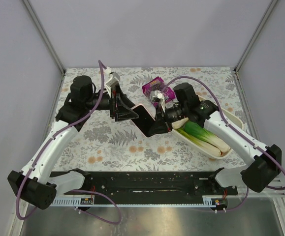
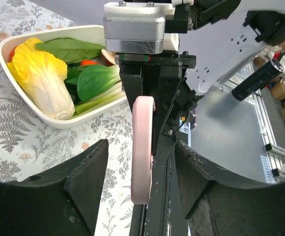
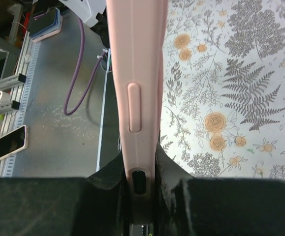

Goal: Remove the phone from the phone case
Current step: Remove the phone case from the phone.

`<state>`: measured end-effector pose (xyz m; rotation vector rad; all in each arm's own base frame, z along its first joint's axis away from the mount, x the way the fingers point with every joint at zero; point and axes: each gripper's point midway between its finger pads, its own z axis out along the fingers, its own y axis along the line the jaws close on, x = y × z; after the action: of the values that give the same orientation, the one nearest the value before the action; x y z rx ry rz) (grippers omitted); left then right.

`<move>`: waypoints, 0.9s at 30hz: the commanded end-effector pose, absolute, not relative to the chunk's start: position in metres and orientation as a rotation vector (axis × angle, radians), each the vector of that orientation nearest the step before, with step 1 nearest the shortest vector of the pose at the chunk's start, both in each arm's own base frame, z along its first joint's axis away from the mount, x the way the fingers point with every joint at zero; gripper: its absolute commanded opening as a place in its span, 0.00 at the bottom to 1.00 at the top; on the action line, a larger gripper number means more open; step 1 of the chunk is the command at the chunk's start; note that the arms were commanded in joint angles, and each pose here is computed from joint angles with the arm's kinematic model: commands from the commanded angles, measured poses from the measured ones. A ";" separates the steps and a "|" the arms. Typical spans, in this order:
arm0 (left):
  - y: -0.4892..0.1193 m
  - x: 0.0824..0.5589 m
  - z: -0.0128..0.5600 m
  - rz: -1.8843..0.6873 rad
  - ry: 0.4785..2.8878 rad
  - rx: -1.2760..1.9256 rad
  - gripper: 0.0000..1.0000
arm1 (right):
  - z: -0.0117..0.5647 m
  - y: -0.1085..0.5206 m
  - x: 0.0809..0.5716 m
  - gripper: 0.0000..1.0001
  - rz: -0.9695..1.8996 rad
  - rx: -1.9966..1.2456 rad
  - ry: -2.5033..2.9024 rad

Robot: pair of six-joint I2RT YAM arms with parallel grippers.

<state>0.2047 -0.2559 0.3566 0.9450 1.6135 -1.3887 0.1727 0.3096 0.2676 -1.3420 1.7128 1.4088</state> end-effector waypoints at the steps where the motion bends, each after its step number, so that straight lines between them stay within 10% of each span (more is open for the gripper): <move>1: -0.253 0.193 0.369 -1.330 1.544 1.095 0.64 | 0.280 0.307 0.170 0.00 1.341 -1.454 1.622; 11: -0.270 0.190 0.342 -1.308 1.620 1.211 0.71 | 0.276 0.311 0.160 0.00 1.287 -1.538 1.614; 15: -0.276 0.190 0.333 -1.321 1.639 1.229 0.54 | 0.276 0.310 0.159 0.00 1.279 -1.542 1.610; 21: -0.280 0.186 0.336 -1.351 1.639 1.238 0.00 | 0.271 0.310 0.161 0.00 1.261 -1.537 1.623; 24: -0.279 0.188 0.339 -1.336 1.639 1.230 0.00 | 0.271 0.310 0.166 0.05 1.228 -1.509 1.646; 27: -0.273 0.191 0.344 -1.319 1.625 1.217 0.00 | 0.271 0.310 0.176 0.31 1.176 -1.443 1.692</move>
<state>0.1836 -0.2763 0.3171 1.2153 1.7224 -1.3722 0.1640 0.3019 0.2441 -1.4902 1.7949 1.2515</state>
